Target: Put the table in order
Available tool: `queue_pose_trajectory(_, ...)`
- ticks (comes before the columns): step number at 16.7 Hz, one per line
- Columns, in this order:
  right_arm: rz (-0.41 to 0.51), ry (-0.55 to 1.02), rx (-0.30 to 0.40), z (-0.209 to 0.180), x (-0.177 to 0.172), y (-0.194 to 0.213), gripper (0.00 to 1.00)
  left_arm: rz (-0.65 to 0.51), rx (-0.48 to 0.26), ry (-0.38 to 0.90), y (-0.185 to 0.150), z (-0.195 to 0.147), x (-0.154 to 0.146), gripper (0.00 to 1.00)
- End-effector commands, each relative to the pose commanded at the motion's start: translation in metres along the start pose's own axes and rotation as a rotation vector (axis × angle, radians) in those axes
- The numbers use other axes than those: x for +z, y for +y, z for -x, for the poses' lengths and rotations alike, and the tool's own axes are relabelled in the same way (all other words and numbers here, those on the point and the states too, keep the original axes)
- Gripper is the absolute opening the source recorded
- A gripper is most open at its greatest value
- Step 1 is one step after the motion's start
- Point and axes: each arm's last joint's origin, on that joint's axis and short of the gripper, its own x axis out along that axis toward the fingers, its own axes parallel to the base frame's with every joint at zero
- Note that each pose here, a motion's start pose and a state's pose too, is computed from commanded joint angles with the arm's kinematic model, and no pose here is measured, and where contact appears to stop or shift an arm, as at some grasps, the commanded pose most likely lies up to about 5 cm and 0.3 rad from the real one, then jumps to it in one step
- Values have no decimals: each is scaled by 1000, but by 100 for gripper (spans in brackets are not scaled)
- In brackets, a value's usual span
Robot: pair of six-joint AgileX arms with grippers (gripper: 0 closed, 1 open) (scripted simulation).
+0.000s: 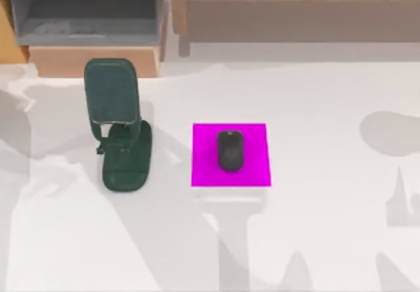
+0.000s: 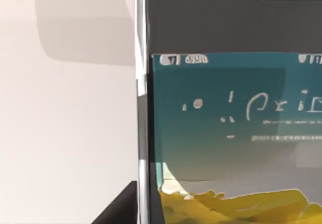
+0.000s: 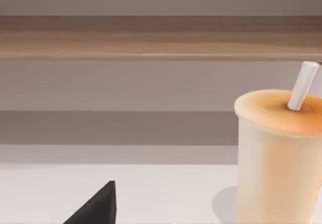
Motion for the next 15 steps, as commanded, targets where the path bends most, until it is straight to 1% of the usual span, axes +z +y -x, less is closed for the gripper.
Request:
queue_pose_trajectory(2,0,0,0,0,0,0,100,3,107,-79,-28,34,11,0)
queue_pose_trajectory(5,0,0,0,0,0,0,100,35,271,-273,-85,94,16,0)
queue_pose_trajectory(7,0,0,0,0,0,0,100,76,345,-432,-128,129,9,0)
queue_pose_trajectory(8,0,0,0,0,0,0,100,101,366,-514,-149,142,3,0)
queue_pose_trajectory(9,0,0,0,0,0,0,100,129,375,-594,-169,152,-4,0)
queue_pose_trajectory(11,0,0,0,0,0,0,100,187,363,-741,-206,163,-22,0)
queue_pose_trajectory(13,0,0,0,0,0,0,100,242,319,-863,-238,165,-43,0)
queue_pose_trajectory(15,0,0,0,0,0,0,100,289,257,-951,-263,158,-63,0)
